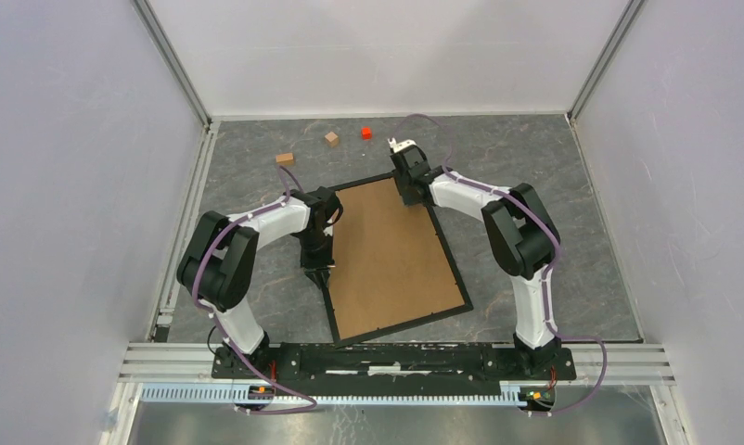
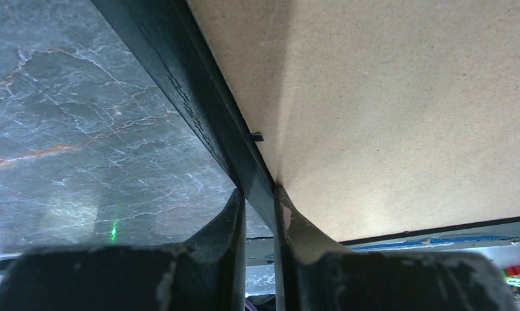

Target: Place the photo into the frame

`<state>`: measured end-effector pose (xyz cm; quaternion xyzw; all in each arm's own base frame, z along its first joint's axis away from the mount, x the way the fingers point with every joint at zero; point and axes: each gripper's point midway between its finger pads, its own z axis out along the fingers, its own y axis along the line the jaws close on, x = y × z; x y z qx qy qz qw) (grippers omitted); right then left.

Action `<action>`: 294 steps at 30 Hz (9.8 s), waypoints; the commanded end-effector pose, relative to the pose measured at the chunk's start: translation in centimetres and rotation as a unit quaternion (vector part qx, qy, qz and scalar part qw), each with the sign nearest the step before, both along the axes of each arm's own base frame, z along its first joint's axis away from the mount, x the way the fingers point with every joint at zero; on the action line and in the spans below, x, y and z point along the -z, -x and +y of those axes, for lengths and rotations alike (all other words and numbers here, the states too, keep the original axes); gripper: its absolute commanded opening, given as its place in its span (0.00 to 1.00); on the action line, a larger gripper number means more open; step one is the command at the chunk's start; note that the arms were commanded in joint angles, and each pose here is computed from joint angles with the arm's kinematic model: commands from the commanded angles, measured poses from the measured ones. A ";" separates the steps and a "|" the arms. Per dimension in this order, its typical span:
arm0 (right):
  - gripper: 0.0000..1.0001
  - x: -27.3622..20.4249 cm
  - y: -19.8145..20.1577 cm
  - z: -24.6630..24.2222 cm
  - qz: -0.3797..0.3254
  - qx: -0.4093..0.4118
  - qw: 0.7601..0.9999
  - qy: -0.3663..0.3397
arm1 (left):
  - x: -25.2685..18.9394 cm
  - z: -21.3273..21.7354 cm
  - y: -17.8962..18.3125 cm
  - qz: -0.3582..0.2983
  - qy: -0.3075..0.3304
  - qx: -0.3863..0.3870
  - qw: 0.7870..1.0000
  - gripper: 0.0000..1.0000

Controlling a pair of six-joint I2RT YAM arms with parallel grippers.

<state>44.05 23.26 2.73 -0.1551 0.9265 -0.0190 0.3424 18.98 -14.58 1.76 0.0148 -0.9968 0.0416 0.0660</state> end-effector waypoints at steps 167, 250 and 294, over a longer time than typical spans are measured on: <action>0.00 -2.9 21.7 -11.2 0.088 0.061 0.970 -0.220 | -5.9 -25.6 10.6 -0.428 0.057 0.457 0.777 1.00; 0.54 -38.0 20.1 -18.4 -0.342 0.088 0.914 -0.199 | -42.4 -17.5 3.8 -0.630 0.451 0.103 0.624 0.02; 0.55 -28.5 18.4 -16.9 -0.250 0.063 0.953 -0.161 | -15.3 -13.8 -11.7 -0.131 0.638 -0.159 0.742 0.02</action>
